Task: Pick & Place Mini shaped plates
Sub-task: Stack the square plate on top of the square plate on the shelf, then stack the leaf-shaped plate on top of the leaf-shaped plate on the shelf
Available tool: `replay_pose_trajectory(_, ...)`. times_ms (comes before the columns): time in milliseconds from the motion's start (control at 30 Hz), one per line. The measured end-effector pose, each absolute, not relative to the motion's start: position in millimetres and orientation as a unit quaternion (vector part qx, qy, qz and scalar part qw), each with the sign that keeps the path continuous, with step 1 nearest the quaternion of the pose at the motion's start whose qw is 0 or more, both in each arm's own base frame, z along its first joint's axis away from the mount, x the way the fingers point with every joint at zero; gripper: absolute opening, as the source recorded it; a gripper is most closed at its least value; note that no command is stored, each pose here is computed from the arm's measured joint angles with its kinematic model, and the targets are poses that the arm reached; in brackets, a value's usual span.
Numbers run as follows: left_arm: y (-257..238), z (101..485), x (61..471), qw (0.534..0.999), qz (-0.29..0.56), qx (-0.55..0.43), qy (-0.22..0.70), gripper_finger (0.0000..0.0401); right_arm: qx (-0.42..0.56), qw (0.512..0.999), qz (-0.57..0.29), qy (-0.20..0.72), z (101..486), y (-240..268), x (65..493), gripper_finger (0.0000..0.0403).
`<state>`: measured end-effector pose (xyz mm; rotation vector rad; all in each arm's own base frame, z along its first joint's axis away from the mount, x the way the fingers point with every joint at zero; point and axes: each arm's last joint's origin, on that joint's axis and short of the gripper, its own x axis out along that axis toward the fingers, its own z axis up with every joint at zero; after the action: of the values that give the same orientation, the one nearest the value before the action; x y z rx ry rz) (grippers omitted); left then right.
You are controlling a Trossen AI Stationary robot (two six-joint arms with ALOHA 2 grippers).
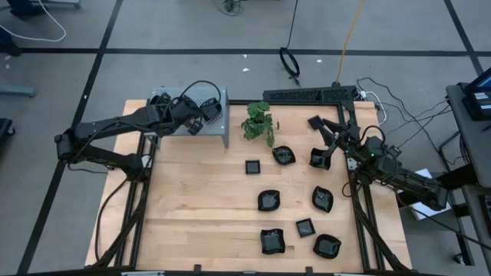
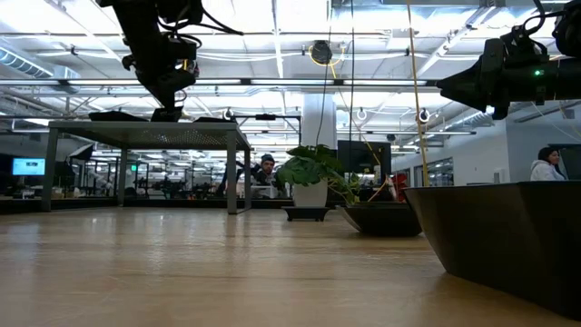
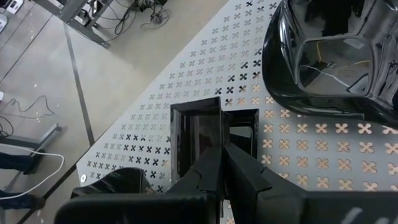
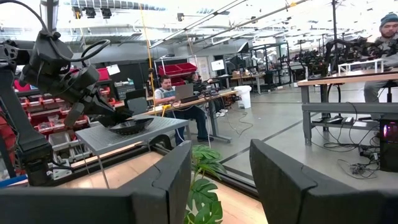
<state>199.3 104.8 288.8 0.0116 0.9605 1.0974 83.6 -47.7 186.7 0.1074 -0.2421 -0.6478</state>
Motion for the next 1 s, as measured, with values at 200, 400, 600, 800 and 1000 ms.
replay_pose_trajectory(200,105,289,199,0.745,0.507,0.002,0.434,0.0036,0.053,0.939,-0.317,-0.119,187,-48,84,0.0153)
replay_pose_trajectory(400,105,289,200,0.744,0.507,0.01,0.436,0.0096,0.053,0.939,-0.318,-0.119,187,-48,84,0.0153)
replay_pose_trajectory(600,97,294,207,0.771,0.492,0.009,0.403,0.0138,0.053,0.939,-0.317,-0.119,187,-48,84,0.0153)
replay_pose_trajectory(800,84,300,223,0.831,0.436,-0.043,0.342,0.0149,0.053,0.939,-0.318,-0.119,187,-48,84,0.0153)
replay_pose_trajectory(1000,64,303,237,0.883,0.327,-0.14,0.307,0.0136,0.053,0.939,-0.317,-0.119,187,-48,84,0.0153)
